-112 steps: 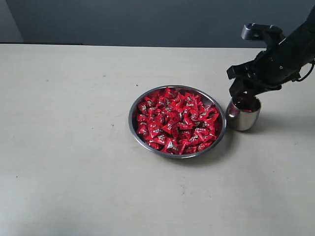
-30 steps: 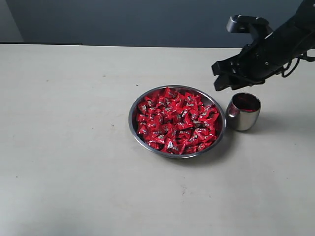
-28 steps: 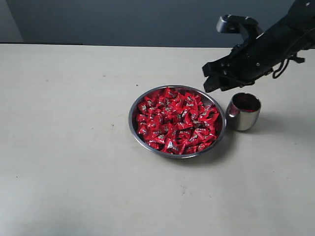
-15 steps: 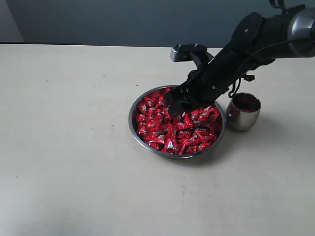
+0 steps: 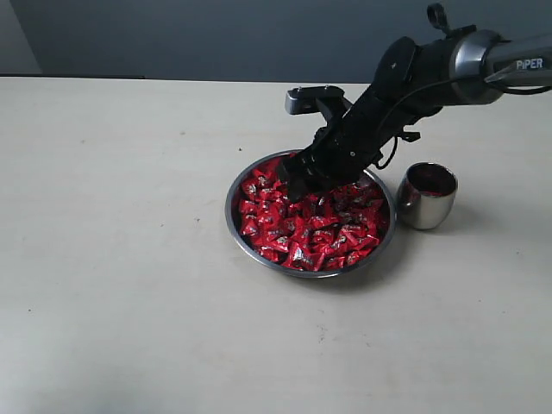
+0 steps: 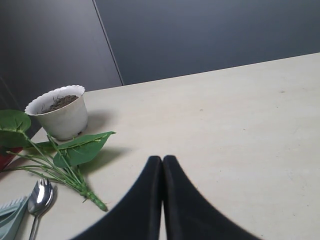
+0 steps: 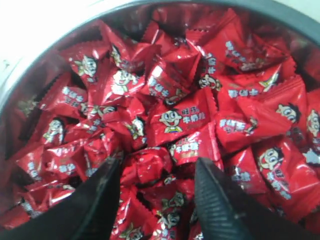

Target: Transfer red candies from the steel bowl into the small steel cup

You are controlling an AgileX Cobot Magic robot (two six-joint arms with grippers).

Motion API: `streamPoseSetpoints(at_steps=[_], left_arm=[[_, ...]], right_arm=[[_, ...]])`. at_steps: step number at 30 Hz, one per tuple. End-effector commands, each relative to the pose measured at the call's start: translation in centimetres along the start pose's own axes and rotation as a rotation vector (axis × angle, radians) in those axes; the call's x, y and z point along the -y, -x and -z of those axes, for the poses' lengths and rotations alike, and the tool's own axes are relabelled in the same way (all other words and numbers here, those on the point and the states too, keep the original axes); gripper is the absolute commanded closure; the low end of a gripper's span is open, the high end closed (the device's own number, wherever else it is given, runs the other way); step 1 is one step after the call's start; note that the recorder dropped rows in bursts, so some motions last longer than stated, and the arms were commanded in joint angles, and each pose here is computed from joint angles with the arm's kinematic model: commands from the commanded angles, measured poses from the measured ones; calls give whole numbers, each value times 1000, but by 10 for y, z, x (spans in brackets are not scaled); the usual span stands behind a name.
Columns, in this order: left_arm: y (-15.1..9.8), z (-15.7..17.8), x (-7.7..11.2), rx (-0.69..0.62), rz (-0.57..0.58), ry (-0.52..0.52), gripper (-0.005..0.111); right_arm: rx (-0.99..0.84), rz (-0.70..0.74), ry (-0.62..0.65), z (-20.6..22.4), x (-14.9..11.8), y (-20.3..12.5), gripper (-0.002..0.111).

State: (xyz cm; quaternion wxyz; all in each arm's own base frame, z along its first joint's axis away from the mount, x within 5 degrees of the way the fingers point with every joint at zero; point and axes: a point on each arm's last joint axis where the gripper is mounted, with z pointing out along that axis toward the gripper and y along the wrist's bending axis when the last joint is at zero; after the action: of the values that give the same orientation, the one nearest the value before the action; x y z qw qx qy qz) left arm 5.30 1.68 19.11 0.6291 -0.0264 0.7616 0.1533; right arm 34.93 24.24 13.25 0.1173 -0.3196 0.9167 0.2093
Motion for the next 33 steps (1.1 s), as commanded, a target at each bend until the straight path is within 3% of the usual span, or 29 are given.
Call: streamPoseSetpoints(at_steps=[1,3,6,13,18,31,33], left_arm=[[1,0,0,16,-1,-1,106],[1,0,0,16,-1,-1,106],[1,0,0,16,-1,-1,106],[1,0,0,16,-1,-1,106],[1,0,0,16,-1,-1,106],[1,0,0,16,-1,-1,106],[1,0,0,16,-1,-1,106]], right_arm=[[-23,-3,-29,-9,6,-2,63],[-32,-5,-26,-11,7,-4,71],[-40,1,-12,-5,3,0,108],[33,53,-70,64,-12,13,108],[78,-13,-79,107,3,11,108],[-109,-70,-11,24,13,-16,108],[-129,-71,-7,18,14,-18,99]])
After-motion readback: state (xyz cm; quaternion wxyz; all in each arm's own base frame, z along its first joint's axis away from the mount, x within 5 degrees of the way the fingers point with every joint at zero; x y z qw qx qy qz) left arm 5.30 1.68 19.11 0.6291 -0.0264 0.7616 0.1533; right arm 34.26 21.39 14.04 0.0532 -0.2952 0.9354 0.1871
